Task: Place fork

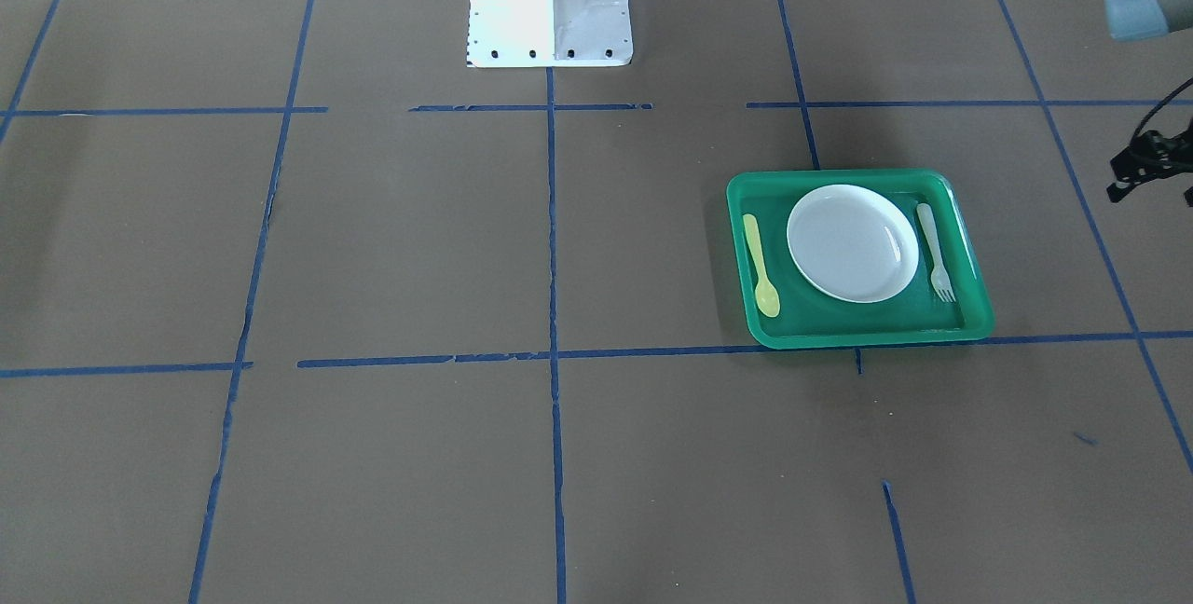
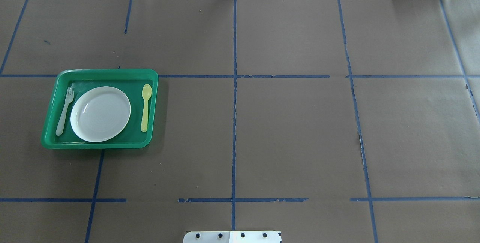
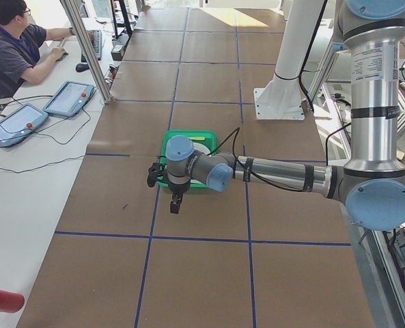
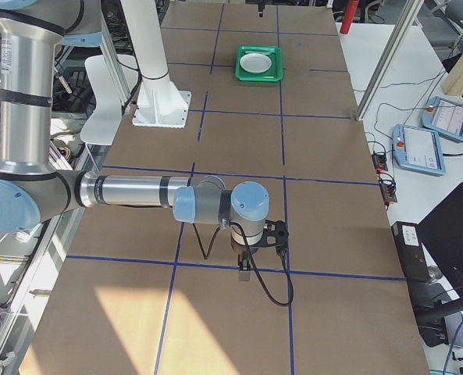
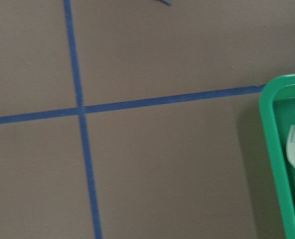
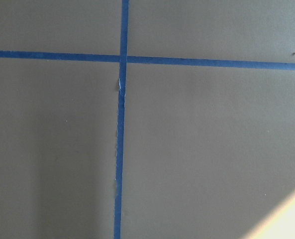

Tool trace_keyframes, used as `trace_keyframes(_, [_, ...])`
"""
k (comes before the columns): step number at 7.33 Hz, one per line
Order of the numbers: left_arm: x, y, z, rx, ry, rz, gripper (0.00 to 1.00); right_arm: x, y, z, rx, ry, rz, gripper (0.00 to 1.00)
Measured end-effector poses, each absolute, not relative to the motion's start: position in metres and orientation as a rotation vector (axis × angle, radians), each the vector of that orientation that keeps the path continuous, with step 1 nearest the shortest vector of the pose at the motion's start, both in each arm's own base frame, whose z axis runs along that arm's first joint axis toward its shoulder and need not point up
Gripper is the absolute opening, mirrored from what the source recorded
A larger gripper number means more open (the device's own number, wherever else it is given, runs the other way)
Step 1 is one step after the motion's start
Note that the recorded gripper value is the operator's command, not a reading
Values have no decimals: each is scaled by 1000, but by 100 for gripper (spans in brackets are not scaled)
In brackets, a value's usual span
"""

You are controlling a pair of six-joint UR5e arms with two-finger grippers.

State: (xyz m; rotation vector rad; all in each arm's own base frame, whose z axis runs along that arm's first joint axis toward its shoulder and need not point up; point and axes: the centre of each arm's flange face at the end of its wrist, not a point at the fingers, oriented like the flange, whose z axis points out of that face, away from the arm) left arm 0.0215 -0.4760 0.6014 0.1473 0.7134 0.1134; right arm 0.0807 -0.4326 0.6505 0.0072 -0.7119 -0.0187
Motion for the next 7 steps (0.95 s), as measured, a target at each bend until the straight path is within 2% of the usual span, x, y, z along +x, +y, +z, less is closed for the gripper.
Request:
trace_keyframes(3, [-67, -453, 630, 130, 676, 115, 100, 81, -433, 650, 7, -712, -19, 100])
trace_keyframes(7, [-77, -445, 639, 125, 677, 111, 100, 81, -433, 650, 8, -712, -19, 100])
